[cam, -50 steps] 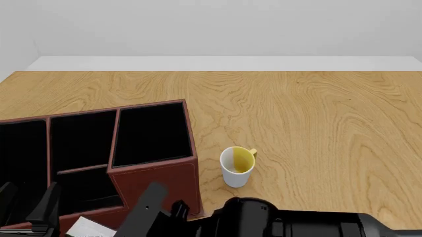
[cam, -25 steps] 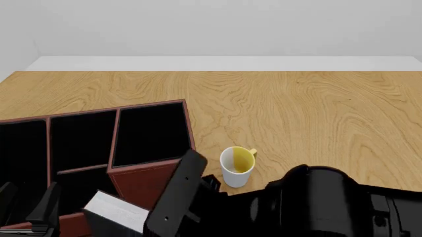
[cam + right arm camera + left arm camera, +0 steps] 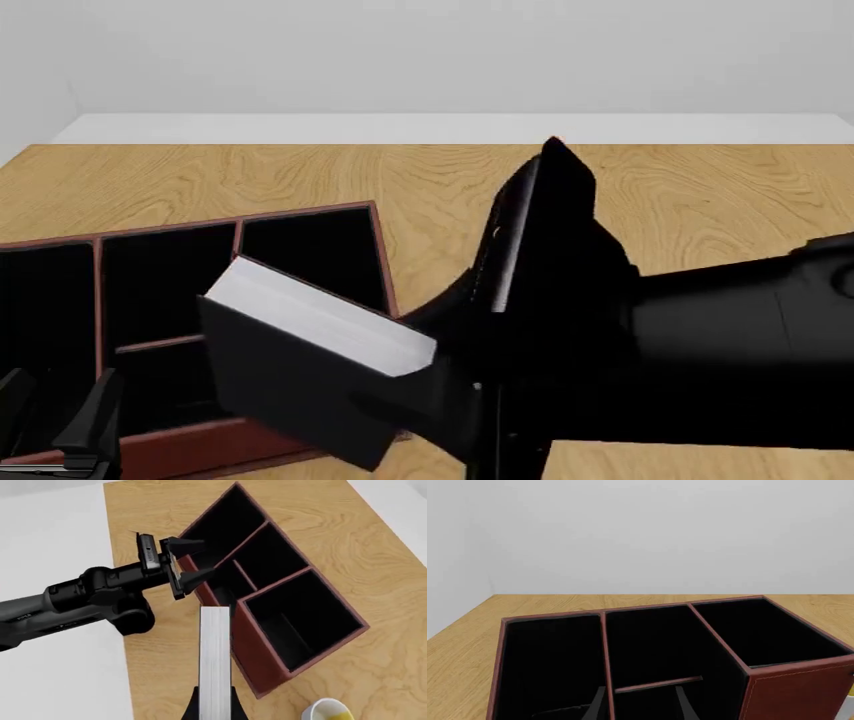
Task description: Pick up the book and place it in the front compartment of the caddy.
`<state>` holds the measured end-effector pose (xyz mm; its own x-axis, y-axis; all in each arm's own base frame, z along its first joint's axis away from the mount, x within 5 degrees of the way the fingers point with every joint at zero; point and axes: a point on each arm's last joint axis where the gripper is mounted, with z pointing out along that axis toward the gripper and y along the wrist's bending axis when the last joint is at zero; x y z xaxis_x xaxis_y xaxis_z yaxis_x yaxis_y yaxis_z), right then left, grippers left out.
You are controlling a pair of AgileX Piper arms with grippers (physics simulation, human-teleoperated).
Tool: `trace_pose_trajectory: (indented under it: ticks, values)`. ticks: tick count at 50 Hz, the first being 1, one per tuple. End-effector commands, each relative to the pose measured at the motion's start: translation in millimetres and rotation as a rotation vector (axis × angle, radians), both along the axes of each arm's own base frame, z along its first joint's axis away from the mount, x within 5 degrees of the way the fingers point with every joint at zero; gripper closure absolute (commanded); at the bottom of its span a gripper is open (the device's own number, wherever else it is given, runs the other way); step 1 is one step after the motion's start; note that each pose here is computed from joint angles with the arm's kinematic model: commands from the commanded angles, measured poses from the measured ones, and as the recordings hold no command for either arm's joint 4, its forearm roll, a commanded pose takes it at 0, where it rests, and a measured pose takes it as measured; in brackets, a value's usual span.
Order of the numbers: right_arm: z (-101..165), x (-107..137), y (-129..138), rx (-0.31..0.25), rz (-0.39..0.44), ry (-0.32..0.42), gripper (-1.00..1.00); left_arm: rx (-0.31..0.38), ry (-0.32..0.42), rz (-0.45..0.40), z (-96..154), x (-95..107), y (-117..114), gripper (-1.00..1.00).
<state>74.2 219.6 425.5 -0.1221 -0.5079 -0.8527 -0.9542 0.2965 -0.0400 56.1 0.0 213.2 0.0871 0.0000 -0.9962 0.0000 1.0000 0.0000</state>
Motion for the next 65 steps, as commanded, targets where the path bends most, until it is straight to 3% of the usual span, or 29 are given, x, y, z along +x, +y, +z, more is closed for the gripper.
trace_pose_trajectory:
  ticks: [1,11,18,24,33,40,47,65]
  values:
    - [37,-6,-19,0.067,0.010,-0.046,1.00,0.000,0.000,0.000,0,0,0,-1.00]
    - [94,-10,-32,0.149,0.042,-0.149,1.00,0.000,0.000,0.000,0,0,0,-1.00]
    - [128,-10,-23,0.221,0.071,-0.215,1.00,0.000,0.000,0.000,0,0,0,-1.00]
    - [116,-13,25,0.204,0.156,-0.238,1.00,0.000,0.000,0.000,0,0,0,-1.00]
    - [121,-17,50,0.242,0.238,-0.386,1.00,0.000,0.000,0.000,0,0,0,-1.00]
    - [100,-37,79,0.212,0.357,-0.444,1.00,0.000,0.000,0.000,0,0,0,-1.00]
    - [90,-20,80,0.186,0.344,-0.567,1.00,0.000,0.000,0.000,0,0,0,-1.00]
    - [110,-2,82,0.195,0.306,-0.669,1.00,0.000,0.000,0.000,0,0,0,-1.00]
